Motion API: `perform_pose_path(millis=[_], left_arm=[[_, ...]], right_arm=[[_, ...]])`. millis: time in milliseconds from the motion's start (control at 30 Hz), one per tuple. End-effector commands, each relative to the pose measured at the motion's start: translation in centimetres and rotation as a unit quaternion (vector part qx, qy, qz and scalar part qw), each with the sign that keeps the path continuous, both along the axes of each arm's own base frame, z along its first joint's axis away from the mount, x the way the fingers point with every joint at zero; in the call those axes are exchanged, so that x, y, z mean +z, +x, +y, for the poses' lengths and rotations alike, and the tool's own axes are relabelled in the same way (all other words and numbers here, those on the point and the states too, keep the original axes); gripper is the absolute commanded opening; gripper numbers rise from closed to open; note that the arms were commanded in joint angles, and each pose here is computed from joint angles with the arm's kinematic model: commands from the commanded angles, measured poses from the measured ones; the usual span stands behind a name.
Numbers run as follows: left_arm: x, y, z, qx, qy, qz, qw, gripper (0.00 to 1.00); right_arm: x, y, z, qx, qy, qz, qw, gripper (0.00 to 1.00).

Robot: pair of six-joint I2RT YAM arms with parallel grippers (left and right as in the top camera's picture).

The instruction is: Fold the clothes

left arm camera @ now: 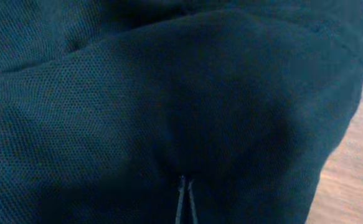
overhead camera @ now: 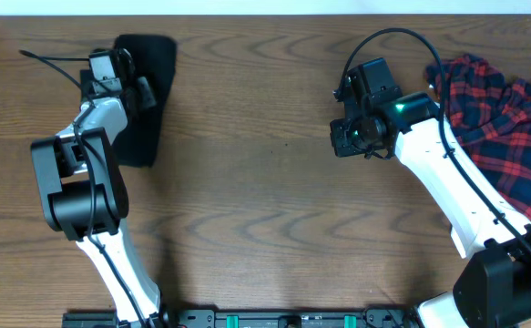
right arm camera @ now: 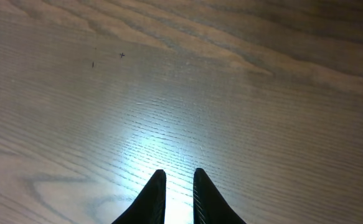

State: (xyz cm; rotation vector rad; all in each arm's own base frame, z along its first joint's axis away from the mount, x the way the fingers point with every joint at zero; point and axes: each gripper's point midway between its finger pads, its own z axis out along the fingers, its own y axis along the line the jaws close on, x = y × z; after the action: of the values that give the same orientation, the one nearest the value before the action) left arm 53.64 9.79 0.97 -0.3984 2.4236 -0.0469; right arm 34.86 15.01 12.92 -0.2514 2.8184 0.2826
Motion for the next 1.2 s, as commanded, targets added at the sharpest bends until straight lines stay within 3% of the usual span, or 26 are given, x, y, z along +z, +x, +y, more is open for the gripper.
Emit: perform_pose_path(millis=[0, 400, 1167], left_arm=[[-4.2, -2.2, 4.8, 0.059, 0.034, 0.043, 0.997, 0.06], [-3.8, -4.1, 11.8, 0.12, 0.035, 0.031, 0.992, 0.06], [-5.9, -4.8, 3.7, 0.014, -0.027, 0.093, 0.995, 0.06]], right_arm=[[0.5, 0.2, -0.1, -0.006, 0.006, -0.003, 1.0, 0.15], [0.6, 0.6, 0.0, -0.015, 0.012, -0.01, 1.0, 0.14], [0.9, 1.2, 0.3, -0.018, 0.018, -0.024, 0.999, 0.15]])
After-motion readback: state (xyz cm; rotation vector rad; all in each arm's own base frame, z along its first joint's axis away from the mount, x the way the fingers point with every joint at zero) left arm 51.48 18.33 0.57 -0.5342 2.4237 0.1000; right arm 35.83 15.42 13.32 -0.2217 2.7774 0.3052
